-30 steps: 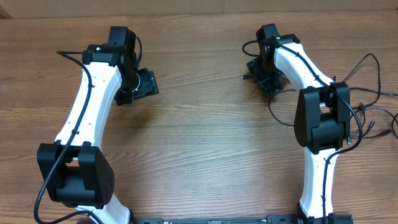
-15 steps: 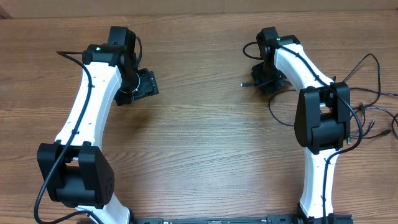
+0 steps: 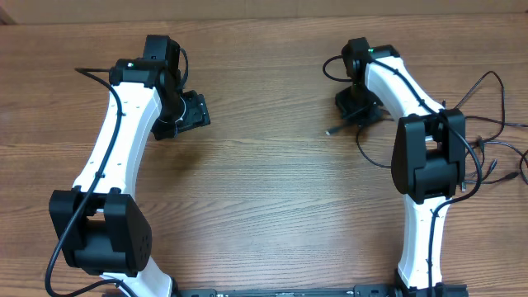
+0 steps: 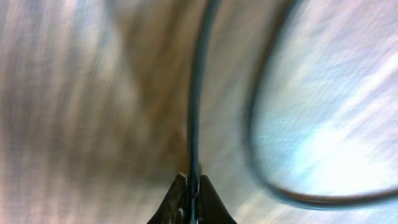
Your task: Untangle cables
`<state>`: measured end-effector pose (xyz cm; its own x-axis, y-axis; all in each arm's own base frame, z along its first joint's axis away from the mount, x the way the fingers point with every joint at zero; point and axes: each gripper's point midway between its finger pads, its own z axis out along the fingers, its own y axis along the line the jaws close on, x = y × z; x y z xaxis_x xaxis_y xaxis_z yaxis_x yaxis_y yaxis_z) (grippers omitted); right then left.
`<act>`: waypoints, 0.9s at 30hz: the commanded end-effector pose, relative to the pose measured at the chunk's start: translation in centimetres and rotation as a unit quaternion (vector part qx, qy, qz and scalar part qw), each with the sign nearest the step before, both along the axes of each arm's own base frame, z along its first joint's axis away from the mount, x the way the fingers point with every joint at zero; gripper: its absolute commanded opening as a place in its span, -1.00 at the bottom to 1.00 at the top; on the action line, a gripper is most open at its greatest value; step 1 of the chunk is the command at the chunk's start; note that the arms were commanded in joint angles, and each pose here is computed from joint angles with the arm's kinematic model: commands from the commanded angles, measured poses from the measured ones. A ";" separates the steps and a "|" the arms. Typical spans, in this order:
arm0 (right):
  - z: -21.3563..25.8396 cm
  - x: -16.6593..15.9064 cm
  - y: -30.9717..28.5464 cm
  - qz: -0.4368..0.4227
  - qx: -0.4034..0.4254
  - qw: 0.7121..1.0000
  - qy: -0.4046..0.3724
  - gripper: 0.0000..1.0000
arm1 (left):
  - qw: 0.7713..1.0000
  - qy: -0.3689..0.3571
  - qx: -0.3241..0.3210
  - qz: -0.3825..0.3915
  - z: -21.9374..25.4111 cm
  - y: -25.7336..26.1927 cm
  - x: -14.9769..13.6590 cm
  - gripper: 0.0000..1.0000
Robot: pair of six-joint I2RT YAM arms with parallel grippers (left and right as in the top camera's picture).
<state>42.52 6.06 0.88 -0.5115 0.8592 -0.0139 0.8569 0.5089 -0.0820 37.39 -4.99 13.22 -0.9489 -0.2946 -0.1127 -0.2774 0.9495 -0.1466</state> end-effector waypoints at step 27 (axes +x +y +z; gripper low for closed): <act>26.0 -11.9 -35.3 -0.268 -0.178 0.937 -0.135 -0.92 | 1.000 -0.014 -0.009 0.006 0.8 -0.4 0.4 0.49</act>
